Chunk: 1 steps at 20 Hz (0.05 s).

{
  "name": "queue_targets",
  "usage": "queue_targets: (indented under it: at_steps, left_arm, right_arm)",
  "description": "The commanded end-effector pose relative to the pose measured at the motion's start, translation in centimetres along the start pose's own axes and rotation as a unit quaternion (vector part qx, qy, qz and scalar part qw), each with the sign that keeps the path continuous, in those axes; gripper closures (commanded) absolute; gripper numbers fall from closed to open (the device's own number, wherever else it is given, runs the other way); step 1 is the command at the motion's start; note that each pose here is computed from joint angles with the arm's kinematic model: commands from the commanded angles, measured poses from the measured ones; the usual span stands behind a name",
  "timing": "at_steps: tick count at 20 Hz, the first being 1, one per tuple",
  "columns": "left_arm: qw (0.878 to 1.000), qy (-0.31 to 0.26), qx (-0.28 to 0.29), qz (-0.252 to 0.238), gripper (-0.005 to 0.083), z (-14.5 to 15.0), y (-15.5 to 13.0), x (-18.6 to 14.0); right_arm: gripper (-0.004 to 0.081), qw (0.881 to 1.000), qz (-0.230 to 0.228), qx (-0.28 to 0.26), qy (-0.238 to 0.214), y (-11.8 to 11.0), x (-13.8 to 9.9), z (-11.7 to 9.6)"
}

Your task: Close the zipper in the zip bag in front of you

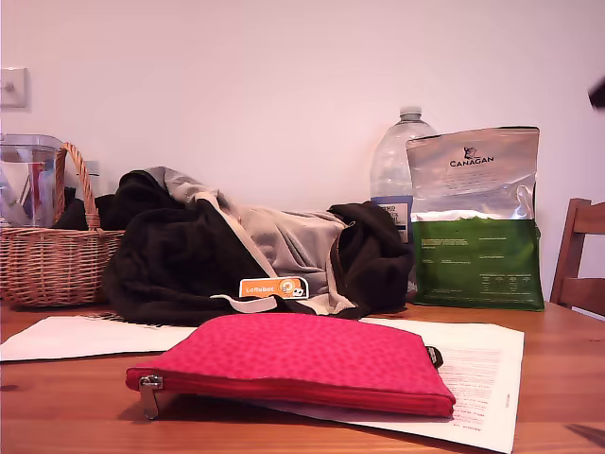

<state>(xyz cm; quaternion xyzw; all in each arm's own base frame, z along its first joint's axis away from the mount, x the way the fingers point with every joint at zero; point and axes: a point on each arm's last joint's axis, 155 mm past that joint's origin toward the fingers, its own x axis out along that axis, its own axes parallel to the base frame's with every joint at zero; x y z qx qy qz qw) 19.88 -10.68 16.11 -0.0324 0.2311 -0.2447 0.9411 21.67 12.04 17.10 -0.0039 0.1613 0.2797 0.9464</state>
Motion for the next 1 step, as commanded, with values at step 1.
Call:
queue_targets:
  at_steps: [1]
  left_arm:
    - [1.0,-0.002,-0.001,0.0,0.0797,-0.13,0.03,0.1]
  right_arm:
    - [0.0783,1.0,0.002,0.006,0.025,0.06,0.2,-1.55]
